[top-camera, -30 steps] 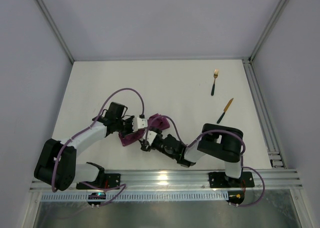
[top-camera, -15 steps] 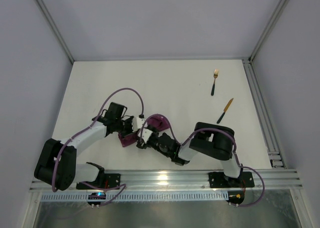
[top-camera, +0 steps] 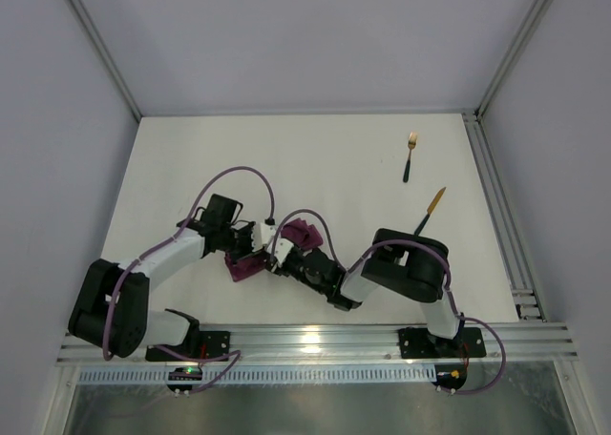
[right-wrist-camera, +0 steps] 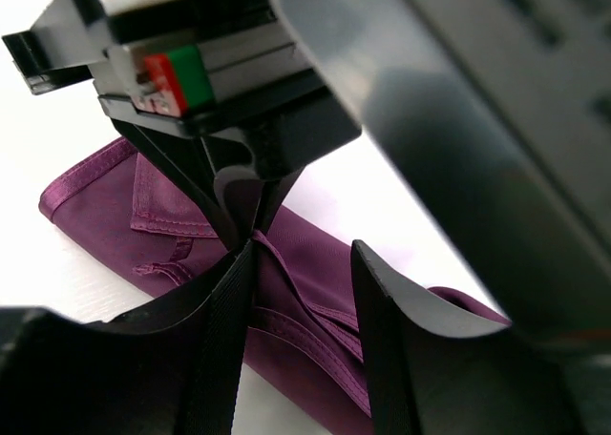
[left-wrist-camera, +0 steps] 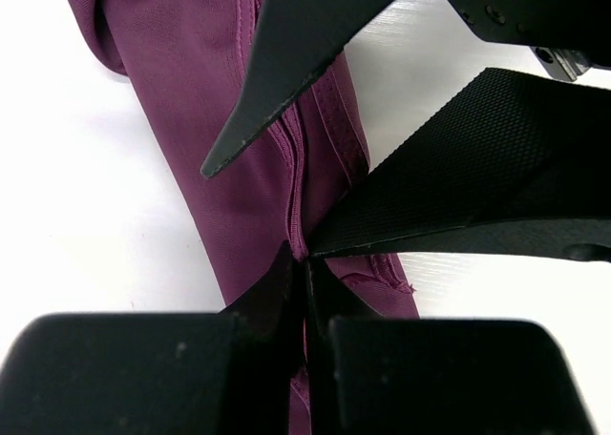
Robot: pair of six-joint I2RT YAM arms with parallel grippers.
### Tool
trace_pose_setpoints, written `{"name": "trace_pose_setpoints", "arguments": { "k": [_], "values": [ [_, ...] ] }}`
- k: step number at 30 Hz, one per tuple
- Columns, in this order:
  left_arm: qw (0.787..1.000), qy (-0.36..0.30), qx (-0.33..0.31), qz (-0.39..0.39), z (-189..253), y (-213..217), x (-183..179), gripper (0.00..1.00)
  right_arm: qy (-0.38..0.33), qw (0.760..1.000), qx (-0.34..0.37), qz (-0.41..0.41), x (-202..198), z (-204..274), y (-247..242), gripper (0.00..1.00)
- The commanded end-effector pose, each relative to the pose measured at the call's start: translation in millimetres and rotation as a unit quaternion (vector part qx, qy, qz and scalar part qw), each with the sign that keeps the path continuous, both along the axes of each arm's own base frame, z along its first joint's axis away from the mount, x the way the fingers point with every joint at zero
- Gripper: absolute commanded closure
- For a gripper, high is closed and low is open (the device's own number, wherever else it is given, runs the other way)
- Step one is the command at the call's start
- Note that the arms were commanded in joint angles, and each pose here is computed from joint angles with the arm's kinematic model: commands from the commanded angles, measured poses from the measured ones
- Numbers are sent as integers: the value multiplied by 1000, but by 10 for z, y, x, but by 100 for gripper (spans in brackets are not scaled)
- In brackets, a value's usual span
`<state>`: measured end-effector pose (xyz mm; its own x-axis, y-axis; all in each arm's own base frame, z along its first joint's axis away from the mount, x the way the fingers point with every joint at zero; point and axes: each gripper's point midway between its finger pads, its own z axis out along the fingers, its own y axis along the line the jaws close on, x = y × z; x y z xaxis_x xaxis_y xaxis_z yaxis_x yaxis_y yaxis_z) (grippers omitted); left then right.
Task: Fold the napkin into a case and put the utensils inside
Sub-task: Pass from the left arm to the right
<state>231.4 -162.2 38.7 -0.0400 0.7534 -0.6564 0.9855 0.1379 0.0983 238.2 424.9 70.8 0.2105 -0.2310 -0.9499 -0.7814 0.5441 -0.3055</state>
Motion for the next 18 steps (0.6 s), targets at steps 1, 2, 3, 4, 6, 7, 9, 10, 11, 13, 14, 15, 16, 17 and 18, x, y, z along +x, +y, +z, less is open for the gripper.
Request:
{"name": "trace_pose_setpoints", "arguments": {
  "k": [1, 2, 3, 4, 6, 7, 9, 10, 11, 13, 14, 15, 16, 17, 18],
  "values": [
    [999, -2, -28, -18, 130, -115, 31, 100, -2, 998, 60, 26, -50, 249, 106, 51],
    [999, -4, -30, -19, 145, -120, 39, 100, 5, 998, 49, 25, -54, 197, 101, 51],
    [999, -5, -30, -17, 148, -115, 43, 100, 8, 999, 47, 24, -54, 182, 86, 51],
    [999, -7, -31, -16, 160, -120, 53, 100, 11, 999, 47, 23, -63, 174, 72, 51],
    [999, -8, -34, -11, 181, -120, 66, 100, 17, 999, 45, 20, -68, 147, 37, 50],
    [999, -8, -35, -10, 186, -122, 68, 100, 23, 999, 41, 20, -80, 119, 36, 51],
    [999, -9, -35, -7, 189, -120, 80, 100, 32, 999, 34, 19, -83, 70, 21, 51],
    [999, -12, -37, -5, 194, -122, 103, 100, 36, 998, 36, 23, -103, 76, 34, 51],
    [999, -9, -38, -1, 193, -122, 103, 100, 38, 998, 35, 26, -124, 63, 39, 51],
    [999, -6, -39, 2, 187, -119, 102, 100, 41, 998, 32, 26, -126, 54, 27, 50],
    [999, -6, -40, 3, 191, -115, 104, 100, 42, 998, 30, 24, -118, 46, 19, 50],
    [999, -7, -42, 2, 201, -120, 103, 100, 43, 998, 29, 23, -120, 40, 21, 50],
    [999, -7, -42, 2, 205, -120, 104, 100, 44, 998, 25, 22, -119, 27, 17, 50],
    [999, -9, -42, 2, 208, -123, 110, 100, 45, 998, 25, 20, -102, 39, 26, 50],
    [999, -11, -42, 2, 216, -123, 117, 100, 50, 998, 16, 17, -102, -9, 18, 50]
  ]
}}
